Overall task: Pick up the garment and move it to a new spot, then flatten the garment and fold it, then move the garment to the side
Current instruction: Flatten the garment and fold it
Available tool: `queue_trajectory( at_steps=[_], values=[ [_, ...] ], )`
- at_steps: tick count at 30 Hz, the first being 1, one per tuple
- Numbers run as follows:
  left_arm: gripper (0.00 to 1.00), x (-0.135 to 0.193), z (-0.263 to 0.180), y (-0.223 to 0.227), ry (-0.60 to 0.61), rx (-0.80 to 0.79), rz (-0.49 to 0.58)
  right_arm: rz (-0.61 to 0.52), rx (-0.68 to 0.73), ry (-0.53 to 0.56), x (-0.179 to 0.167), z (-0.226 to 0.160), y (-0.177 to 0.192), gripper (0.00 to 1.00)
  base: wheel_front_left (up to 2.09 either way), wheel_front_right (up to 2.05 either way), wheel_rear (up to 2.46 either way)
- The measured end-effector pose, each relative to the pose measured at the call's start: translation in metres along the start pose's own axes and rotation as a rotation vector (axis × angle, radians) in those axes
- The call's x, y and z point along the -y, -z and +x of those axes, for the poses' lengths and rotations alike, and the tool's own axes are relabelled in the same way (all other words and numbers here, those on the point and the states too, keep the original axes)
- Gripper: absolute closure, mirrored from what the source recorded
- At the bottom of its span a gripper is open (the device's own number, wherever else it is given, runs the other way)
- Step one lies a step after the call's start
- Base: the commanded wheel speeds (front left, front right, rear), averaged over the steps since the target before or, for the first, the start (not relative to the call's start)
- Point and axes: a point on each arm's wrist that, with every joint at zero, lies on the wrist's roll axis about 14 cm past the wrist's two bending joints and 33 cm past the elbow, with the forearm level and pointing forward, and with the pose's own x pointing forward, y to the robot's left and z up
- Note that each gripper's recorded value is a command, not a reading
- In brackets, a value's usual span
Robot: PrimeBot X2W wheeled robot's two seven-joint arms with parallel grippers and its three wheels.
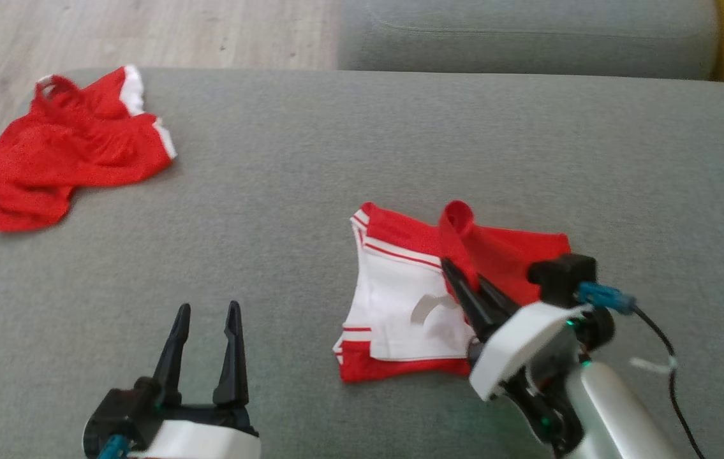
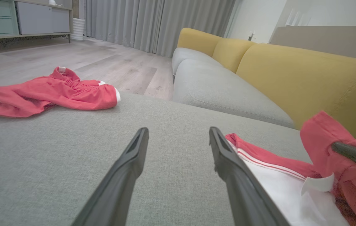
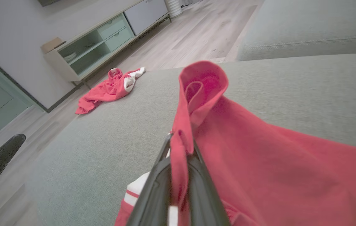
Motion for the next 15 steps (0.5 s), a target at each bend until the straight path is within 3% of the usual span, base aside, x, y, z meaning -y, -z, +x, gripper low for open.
queue_trajectory(
  at_steps=[11, 12, 13, 14, 15],
  values=[
    [0.0, -0.015, -0.01, 0.005, -0.063, -0.013, -0.014, -0.05, -0.113, -0.128, -0.028, 0.045, 0.026, 1.0, 0.0, 0.0, 0.0],
    [0.0, -0.016, -0.011, 0.006, -0.069, -0.016, -0.015, -0.055, -0.127, -0.135, -0.029, 0.047, 0.03, 0.72, 0.0, 0.0, 0.0],
    [0.0, -0.017, -0.011, 0.007, -0.075, -0.019, -0.016, -0.058, -0.134, -0.143, -0.031, 0.049, 0.032, 0.54, 0.0, 0.0, 0.0],
    [0.0, -0.018, -0.011, 0.009, -0.079, -0.023, -0.016, -0.056, -0.134, -0.154, -0.033, 0.051, 0.033, 0.03, 0.0, 0.0, 0.0],
    [0.0, -0.019, -0.012, 0.01, -0.083, -0.027, -0.016, -0.052, -0.132, -0.166, -0.036, 0.053, 0.033, 0.0, 0.0, 0.0, 0.0]
  ],
)
